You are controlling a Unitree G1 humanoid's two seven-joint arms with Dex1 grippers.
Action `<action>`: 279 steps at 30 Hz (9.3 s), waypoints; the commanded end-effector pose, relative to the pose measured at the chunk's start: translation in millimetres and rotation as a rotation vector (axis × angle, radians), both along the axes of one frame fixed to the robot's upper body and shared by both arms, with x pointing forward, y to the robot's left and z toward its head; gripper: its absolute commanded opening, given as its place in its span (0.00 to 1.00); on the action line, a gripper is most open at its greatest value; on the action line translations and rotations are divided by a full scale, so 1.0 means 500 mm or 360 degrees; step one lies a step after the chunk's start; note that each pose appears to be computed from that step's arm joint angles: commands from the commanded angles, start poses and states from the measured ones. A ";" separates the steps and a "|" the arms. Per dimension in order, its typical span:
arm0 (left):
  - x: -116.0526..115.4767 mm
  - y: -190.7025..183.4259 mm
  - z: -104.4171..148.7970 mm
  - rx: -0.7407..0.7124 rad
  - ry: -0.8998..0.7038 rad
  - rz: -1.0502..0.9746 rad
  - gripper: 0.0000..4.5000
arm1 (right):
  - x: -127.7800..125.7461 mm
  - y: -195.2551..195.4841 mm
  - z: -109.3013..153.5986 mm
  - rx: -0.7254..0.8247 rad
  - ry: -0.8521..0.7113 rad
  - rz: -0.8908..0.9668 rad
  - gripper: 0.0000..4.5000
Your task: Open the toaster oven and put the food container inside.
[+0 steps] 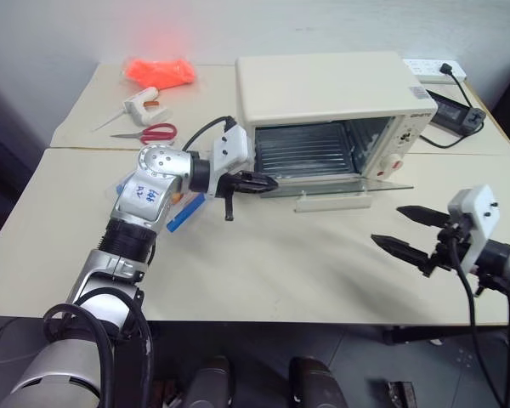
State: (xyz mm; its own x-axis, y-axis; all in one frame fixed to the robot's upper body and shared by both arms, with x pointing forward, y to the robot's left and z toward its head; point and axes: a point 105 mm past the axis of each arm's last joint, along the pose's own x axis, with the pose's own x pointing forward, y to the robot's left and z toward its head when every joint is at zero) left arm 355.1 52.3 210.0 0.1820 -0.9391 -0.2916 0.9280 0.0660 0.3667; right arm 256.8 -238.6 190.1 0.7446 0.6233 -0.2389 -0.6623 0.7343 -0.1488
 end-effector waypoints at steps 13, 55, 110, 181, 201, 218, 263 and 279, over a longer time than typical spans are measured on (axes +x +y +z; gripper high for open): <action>-0.046 -0.017 -0.084 0.0192 0.0010 0.0041 0.00 | -0.042 0.048 0.121 -0.0042 -0.0197 0.0202 1.00; -0.064 0.420 -0.048 -0.1315 0.0995 0.2946 0.99 | -0.010 0.119 0.181 -0.0029 -0.0306 0.0606 1.00; -0.018 0.065 0.019 -0.0063 0.1111 0.1362 0.07 | -0.053 0.066 0.124 -0.0012 -0.0189 0.0246 1.00; -0.165 0.113 0.020 0.0494 0.0568 -0.0512 0.00 | -0.170 0.178 0.010 0.0154 0.0210 0.0337 0.01; -0.094 0.020 -0.030 0.0307 0.0471 -0.0383 0.00 | 0.030 0.126 -0.054 -0.0143 -0.0064 0.0013 0.01; -0.046 -0.020 -0.018 0.0085 0.0363 -0.0050 0.00 | 0.120 0.117 -0.022 -0.0174 -0.0200 0.0032 0.01; 0.058 -0.055 0.009 -0.0289 0.0149 0.0590 0.00 | 0.267 0.132 0.023 -0.0081 -0.0497 -0.0233 0.01; 0.031 -0.003 0.091 -0.0503 0.0139 0.0503 0.25 | 0.246 0.097 0.061 -0.0110 -0.0592 -0.0269 0.00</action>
